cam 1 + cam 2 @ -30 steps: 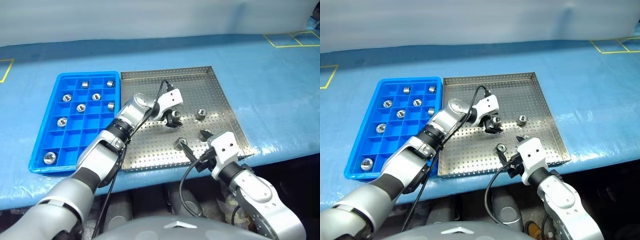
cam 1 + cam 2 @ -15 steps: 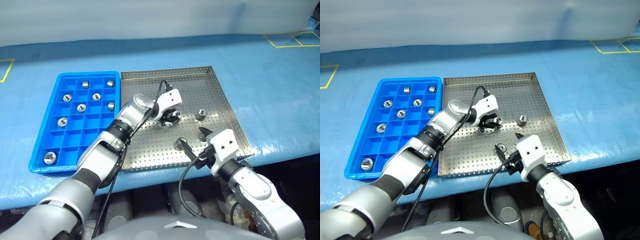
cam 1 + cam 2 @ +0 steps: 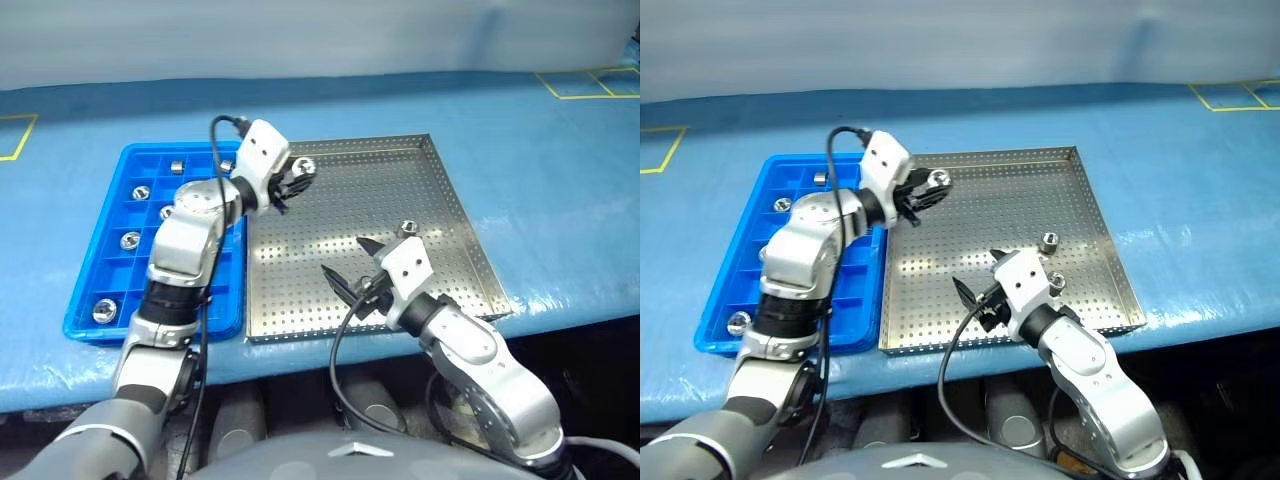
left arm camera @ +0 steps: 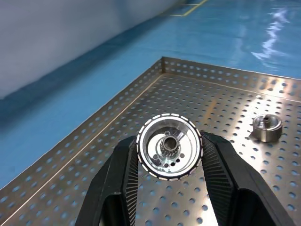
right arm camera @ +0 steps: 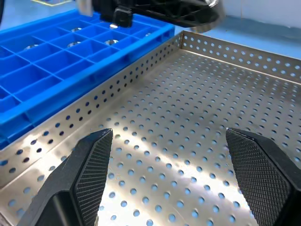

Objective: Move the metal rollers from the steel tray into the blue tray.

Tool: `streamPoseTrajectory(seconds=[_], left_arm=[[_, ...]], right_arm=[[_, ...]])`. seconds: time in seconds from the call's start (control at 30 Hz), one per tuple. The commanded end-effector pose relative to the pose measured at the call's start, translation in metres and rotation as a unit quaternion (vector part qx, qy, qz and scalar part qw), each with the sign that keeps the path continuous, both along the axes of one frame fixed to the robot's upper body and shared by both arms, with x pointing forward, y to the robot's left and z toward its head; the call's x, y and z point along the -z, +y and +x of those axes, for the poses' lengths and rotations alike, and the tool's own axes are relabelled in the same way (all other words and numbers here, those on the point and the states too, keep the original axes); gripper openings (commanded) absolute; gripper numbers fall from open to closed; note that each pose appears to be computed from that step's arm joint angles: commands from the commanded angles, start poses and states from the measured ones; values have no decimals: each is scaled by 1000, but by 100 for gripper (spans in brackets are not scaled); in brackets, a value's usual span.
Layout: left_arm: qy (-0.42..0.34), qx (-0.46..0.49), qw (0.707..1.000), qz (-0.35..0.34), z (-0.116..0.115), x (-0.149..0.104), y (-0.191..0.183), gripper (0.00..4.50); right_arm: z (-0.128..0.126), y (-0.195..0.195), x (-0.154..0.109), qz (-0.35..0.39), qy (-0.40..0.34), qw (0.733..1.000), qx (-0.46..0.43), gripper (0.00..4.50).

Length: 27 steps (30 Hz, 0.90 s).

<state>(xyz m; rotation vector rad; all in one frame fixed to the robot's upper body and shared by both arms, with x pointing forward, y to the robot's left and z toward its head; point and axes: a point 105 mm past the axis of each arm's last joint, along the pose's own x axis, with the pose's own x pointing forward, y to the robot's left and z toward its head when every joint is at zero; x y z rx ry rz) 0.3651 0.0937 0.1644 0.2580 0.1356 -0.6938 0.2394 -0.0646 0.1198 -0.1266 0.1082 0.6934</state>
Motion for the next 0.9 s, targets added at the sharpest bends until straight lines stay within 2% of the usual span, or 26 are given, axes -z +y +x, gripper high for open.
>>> streamPoseTrajectory(seconds=[0.03,0.27,0.7,0.9], left_arm=[[-10,-58,998,-3,-13,-11,30,168],[33,-160,987,10,-33,11,79,168],[94,-243,965,35,-76,31,116,168],[108,-268,957,30,-84,38,123,168]], right_arm=[[3,14,-11,12,-24,999,-37,405],[7,26,-10,10,-24,997,-76,405],[4,30,-4,11,-9,995,-98,405],[4,38,-3,16,-3,993,-118,405]])
